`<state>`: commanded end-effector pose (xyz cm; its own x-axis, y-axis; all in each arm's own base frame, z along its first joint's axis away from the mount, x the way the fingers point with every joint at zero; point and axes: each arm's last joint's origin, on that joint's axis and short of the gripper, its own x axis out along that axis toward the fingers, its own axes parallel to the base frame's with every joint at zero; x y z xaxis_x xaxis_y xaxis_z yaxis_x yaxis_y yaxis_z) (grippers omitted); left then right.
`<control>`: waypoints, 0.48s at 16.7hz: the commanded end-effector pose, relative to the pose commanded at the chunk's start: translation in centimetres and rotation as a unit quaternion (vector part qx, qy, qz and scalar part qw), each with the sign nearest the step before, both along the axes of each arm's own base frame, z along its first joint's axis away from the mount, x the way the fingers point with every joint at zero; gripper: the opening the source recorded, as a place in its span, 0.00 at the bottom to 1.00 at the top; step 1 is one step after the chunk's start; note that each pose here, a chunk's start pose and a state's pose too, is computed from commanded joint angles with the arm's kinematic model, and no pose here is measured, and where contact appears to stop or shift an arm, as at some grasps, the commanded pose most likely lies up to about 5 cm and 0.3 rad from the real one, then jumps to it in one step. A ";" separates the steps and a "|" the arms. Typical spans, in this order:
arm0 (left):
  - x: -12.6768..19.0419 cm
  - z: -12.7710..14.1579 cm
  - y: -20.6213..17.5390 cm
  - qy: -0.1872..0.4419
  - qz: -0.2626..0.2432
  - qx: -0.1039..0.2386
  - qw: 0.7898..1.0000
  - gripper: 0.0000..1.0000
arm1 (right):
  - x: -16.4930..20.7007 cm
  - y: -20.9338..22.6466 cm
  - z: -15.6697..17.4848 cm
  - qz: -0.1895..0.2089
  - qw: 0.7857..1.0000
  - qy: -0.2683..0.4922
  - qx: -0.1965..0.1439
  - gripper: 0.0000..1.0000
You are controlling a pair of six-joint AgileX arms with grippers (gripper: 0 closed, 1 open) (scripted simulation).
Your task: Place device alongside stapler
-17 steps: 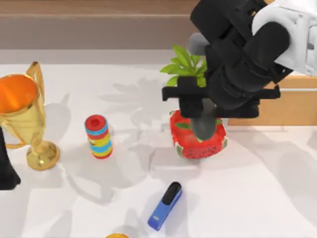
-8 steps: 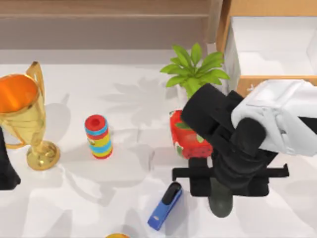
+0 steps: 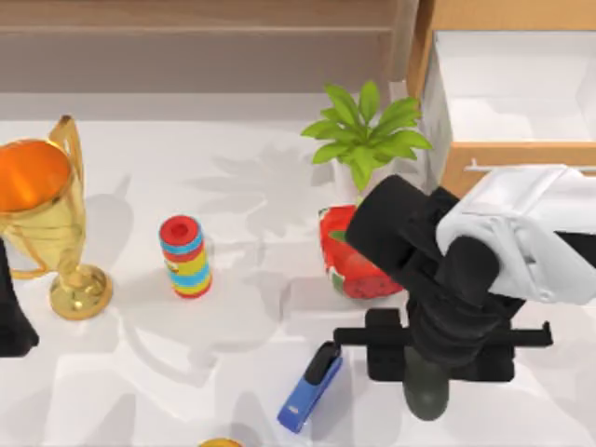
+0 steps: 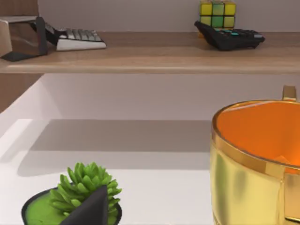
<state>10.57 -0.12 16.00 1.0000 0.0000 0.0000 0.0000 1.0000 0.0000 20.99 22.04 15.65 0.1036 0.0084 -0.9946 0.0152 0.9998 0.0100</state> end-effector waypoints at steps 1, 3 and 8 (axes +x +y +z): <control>0.0 0.0 0.0 0.000 0.000 0.000 1.000 1.00 | 0.0 0.0 0.0 0.000 1.000 0.000 0.000 0.00; 0.0 0.0 0.0 0.000 0.000 0.000 1.000 1.00 | 0.0 0.0 0.1 0.000 1.000 -0.002 0.002 0.00; 0.0 0.0 0.0 0.000 0.000 0.000 1.000 1.00 | 0.2 0.2 0.6 0.000 1.000 -0.012 0.013 0.00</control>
